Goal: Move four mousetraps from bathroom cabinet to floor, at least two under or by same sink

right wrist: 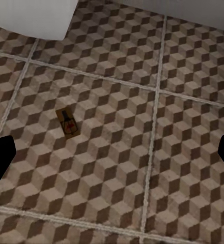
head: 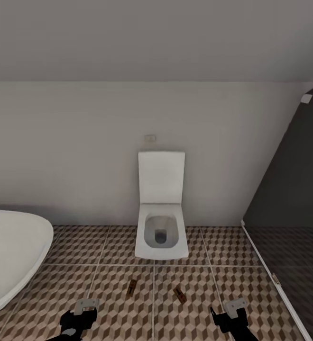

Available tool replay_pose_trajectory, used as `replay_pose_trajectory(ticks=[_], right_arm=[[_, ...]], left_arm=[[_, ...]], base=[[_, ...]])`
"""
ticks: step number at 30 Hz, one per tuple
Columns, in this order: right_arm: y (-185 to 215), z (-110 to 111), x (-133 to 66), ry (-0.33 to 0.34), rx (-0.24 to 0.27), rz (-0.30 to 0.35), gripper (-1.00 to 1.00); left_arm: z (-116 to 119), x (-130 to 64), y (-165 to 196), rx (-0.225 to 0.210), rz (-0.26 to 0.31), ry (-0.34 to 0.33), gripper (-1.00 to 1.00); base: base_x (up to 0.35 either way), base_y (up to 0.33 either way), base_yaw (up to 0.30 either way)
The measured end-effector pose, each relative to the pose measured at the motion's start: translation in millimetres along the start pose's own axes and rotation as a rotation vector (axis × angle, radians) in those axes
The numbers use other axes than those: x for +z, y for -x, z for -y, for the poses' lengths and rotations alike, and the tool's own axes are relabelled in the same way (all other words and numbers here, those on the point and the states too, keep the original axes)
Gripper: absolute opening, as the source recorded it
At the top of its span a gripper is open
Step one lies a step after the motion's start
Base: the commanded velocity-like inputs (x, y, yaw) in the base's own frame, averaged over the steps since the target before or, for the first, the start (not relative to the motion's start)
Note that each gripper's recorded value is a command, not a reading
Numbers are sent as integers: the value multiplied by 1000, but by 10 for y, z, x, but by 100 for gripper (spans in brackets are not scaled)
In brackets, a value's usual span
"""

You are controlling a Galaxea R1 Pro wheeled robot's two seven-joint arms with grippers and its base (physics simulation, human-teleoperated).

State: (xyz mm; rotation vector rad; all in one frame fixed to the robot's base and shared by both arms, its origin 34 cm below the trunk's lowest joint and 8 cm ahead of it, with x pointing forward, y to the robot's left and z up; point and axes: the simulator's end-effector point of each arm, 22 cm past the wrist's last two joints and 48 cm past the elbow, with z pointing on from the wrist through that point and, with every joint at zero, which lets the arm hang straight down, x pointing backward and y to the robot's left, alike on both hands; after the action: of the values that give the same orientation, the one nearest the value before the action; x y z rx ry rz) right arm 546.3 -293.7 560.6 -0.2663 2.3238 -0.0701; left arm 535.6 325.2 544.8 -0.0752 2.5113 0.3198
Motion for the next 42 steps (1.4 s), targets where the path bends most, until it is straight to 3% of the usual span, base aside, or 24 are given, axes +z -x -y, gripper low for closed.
replay_pose_trajectory(ticks=[42], right_arm=[[382, 71, -441, 0, -1, -2, 100]], left_arm=[[-125, -492, 297, 0, -2, -1, 100]], base=[[0, 0, 0]])
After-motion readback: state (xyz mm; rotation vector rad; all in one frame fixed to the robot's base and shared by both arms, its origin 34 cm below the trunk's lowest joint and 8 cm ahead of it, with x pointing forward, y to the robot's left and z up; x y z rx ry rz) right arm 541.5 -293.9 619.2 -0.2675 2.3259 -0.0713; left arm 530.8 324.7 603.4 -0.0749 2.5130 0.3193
